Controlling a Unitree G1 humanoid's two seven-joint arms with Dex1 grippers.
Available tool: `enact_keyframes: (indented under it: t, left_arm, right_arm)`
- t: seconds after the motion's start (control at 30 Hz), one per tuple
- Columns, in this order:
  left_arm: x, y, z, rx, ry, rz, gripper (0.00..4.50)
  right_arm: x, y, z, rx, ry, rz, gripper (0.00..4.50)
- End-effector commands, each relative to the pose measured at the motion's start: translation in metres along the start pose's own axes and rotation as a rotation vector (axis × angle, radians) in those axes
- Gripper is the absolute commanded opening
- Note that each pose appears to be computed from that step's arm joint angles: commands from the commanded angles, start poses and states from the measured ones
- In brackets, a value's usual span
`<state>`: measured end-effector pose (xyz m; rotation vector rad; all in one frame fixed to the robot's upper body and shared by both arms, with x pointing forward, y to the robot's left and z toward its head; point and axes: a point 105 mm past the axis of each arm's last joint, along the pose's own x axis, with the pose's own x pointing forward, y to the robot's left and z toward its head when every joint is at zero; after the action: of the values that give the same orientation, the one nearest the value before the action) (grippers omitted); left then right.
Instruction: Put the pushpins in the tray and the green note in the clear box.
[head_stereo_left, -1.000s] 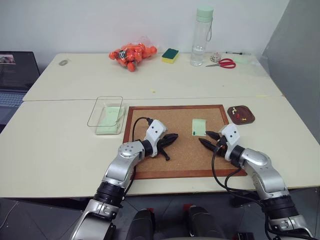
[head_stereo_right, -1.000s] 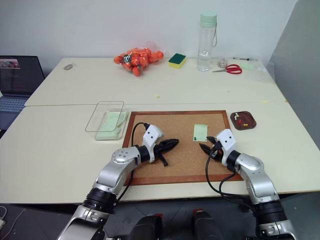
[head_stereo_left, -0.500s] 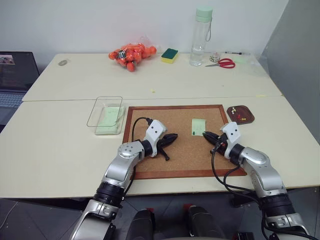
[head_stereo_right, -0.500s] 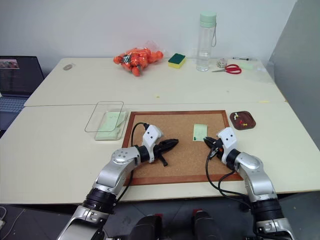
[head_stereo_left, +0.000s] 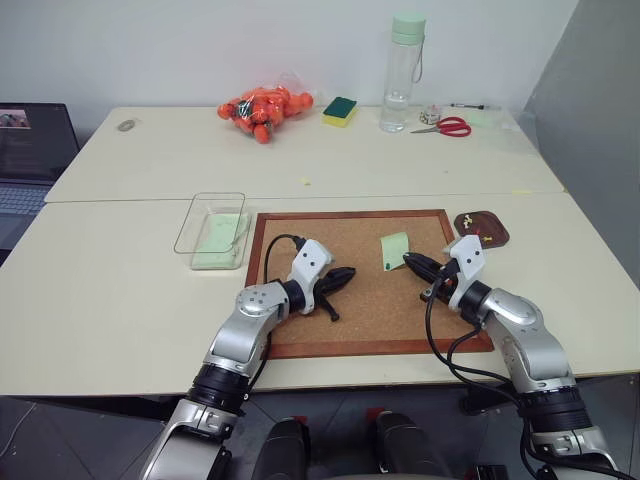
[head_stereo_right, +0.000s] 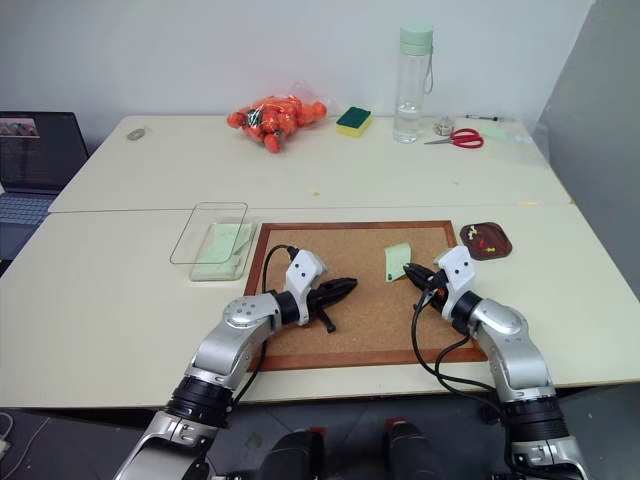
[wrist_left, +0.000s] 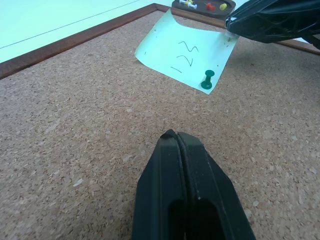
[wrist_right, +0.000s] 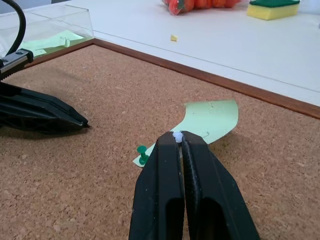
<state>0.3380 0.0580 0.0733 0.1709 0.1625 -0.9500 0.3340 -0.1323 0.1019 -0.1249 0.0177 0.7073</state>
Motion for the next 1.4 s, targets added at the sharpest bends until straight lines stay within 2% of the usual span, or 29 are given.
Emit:
enact_keyframes:
  t: [0.03, 0.73, 1.07, 1.4]
  left_arm:
    - [0.001, -0.008, -0.019, -0.039, 0.057, -0.022, 0.0]
    - [0.0, -0.009, -0.019, -0.04, 0.06, -0.028, 0.0]
    - [0.0, -0.01, -0.02, -0.041, 0.06, -0.03, 0.0]
    - [0.0, -0.01, -0.02, -0.039, 0.061, -0.034, 0.0]
  right_arm:
    - [-0.001, -0.003, 0.015, -0.032, -0.055, -0.013, 0.04]
    - [-0.006, -0.007, 0.017, -0.025, -0.072, -0.024, 0.04]
    - [-0.005, -0.022, 0.018, 0.01, -0.088, -0.099, 0.04]
    - [-0.015, -0.103, -0.001, 0.016, -0.005, -0.547, 0.04]
